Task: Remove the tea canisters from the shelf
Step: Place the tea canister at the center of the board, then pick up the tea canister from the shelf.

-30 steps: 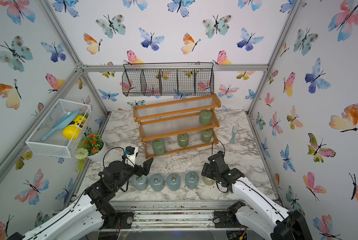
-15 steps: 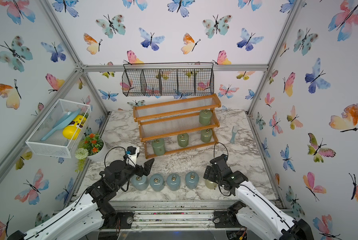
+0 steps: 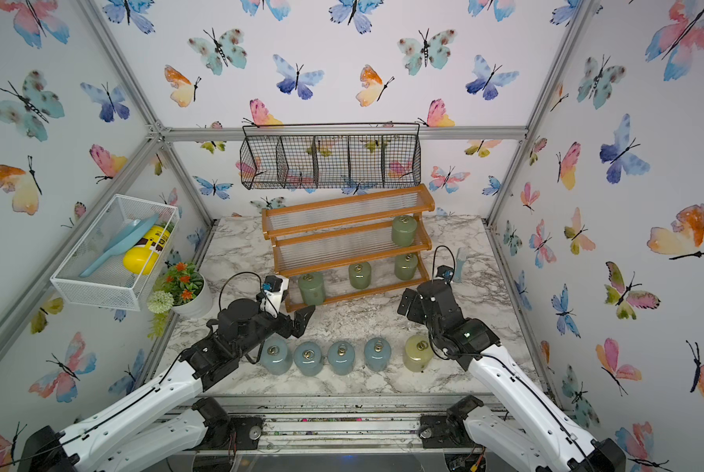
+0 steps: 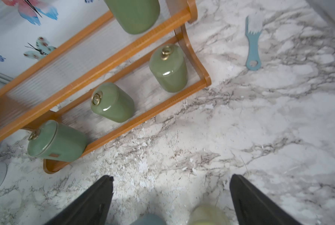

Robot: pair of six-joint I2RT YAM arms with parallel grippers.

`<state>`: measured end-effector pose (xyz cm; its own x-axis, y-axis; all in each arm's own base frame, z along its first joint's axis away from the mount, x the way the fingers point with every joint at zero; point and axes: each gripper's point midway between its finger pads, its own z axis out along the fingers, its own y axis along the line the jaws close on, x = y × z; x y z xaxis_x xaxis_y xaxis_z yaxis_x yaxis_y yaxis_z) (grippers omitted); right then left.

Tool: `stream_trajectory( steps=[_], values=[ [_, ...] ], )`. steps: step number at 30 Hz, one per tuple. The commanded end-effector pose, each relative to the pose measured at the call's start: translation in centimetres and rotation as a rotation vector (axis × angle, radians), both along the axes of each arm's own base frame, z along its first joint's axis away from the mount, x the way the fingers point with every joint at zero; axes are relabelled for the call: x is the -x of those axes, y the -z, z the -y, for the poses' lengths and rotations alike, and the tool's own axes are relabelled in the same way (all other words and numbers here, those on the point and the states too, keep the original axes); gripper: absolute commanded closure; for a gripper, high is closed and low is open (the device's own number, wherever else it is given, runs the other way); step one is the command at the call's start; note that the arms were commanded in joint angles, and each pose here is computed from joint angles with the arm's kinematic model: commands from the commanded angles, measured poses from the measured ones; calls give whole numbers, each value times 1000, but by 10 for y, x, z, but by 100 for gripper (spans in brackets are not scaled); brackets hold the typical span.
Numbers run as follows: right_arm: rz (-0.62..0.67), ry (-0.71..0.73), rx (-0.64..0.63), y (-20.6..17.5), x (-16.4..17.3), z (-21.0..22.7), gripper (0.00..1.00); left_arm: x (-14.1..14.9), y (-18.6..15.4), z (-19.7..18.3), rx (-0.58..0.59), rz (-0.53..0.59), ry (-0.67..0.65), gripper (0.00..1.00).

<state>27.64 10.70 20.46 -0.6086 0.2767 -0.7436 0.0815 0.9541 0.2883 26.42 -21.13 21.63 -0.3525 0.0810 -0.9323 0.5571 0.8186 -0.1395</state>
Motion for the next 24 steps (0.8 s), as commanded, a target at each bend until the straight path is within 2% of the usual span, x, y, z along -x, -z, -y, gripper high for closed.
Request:
stream_trajectory(
  steps=[1, 8, 13, 24],
  values=[
    [157, -16, 57, -35, -19, 0, 0, -6, -13, 17, 9, 3, 57, 2],
    [282, -15, 98, -64, -39, 9, 1, -24, -19, 61, 21, -3, 163, 2],
    [292, -107, 108, -59, -59, 4, 1, -37, -23, 85, 6, -11, 192, 2],
    [375, -315, 160, -40, -129, -2, 1, -27, -30, 76, 27, 16, 182, 2]
  ],
)
